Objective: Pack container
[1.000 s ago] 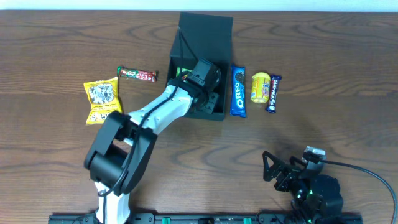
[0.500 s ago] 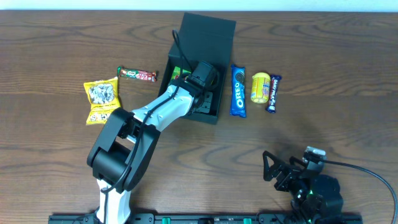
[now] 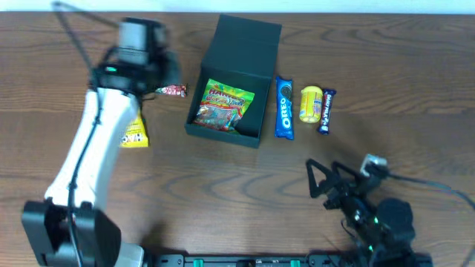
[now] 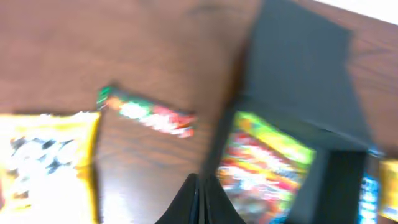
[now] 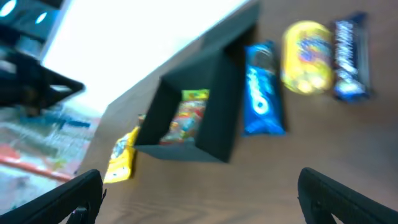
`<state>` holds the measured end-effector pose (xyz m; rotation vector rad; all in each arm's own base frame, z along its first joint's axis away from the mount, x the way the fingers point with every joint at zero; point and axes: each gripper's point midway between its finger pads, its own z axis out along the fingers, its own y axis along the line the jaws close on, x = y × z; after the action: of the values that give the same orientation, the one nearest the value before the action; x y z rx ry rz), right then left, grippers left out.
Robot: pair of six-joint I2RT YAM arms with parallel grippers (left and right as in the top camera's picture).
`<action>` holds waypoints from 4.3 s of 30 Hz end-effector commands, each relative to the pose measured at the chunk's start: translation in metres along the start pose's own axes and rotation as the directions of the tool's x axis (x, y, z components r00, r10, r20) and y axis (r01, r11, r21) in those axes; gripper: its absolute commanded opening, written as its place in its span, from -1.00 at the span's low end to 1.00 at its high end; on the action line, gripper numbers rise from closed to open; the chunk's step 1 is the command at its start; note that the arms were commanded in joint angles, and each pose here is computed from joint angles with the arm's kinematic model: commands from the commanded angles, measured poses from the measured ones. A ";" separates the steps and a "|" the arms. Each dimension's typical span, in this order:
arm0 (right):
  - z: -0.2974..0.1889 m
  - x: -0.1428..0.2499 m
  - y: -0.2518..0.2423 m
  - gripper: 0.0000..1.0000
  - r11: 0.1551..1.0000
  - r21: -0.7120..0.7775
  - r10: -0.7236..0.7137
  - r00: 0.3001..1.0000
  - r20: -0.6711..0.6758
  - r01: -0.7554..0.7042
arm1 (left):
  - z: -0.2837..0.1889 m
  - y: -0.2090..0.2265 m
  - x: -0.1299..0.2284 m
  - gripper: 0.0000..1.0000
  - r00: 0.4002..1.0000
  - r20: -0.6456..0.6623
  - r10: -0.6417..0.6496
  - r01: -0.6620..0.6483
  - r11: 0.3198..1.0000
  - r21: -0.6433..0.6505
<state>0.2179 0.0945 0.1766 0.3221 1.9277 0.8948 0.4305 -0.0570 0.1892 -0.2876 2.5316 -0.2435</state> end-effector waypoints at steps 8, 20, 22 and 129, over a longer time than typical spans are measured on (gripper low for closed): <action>0.087 -0.020 0.015 0.98 0.970 0.045 -0.210 0.919 -0.335 0.238 | 0.083 0.024 0.088 -0.88 0.945 -0.327 -0.030 0.080 0.987 0.141; 0.178 -0.047 0.046 0.95 0.956 -0.112 -0.292 0.866 -0.406 0.270 | 0.110 0.002 0.110 -0.88 0.917 -0.395 -0.058 0.127 0.980 0.150; 0.187 -0.040 0.033 0.81 0.957 -0.064 -0.284 0.861 -0.422 0.284 | 0.112 -0.006 0.117 -0.88 0.913 -0.406 -0.041 0.114 0.981 0.156; 0.226 -0.037 -0.029 -0.49 0.773 0.299 -0.152 0.621 -0.769 0.559 | 0.103 -0.022 0.164 -0.88 0.842 -0.539 -0.004 0.071 0.992 0.103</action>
<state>0.4172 0.1498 0.0873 -0.1765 2.8985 0.1409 0.3617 -0.1296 0.0297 -0.2414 3.0334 -0.5527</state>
